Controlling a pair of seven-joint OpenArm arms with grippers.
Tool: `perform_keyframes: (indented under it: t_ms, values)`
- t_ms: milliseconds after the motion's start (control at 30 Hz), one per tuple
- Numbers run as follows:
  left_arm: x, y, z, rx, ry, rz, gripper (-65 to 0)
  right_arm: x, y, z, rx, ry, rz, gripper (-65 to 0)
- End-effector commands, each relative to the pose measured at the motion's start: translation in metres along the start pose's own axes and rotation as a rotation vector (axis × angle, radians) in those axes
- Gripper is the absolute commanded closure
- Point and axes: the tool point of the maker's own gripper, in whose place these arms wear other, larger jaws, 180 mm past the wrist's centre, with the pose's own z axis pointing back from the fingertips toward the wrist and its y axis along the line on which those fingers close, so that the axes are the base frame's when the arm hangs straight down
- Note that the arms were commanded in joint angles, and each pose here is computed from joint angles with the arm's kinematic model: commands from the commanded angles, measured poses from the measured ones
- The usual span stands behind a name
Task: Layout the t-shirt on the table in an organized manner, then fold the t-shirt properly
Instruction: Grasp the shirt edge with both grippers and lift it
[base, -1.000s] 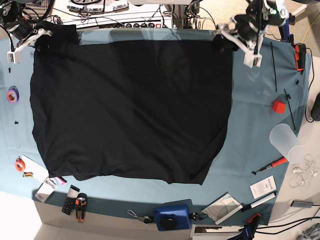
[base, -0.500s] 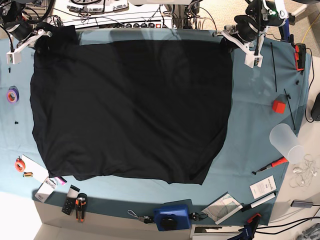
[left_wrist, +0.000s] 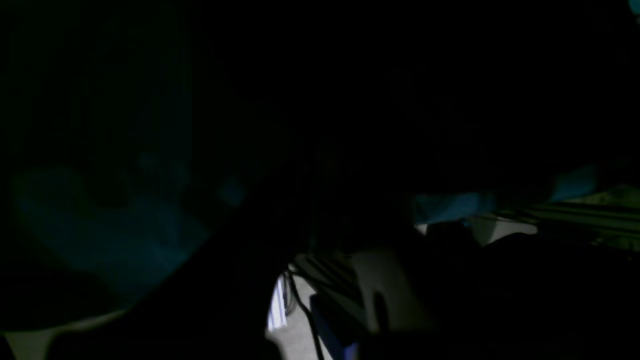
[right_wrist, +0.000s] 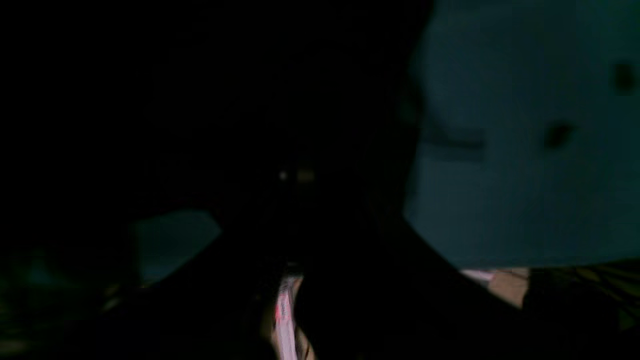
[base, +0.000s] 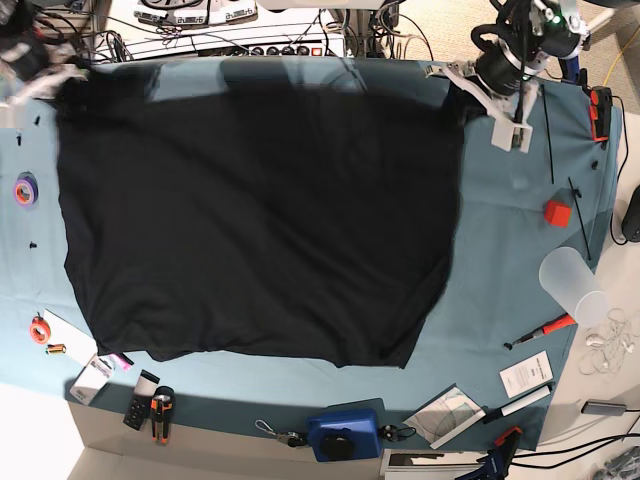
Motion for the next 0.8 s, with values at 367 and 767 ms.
perform_keyframes:
  t_ms: [367, 767]
  values:
    - [0.023, -0.007, 0.008, -0.008, -0.099, -0.028, 0.0, 0.019, 0.001, -0.004, 0.001, -0.023, 0.058, 0.0]
    - [0.050, 0.012, -0.022, 0.004, -0.192, -0.008, 0.0, 0.040, 0.001, -0.042, -0.099, -0.027, 0.191, 0.0]
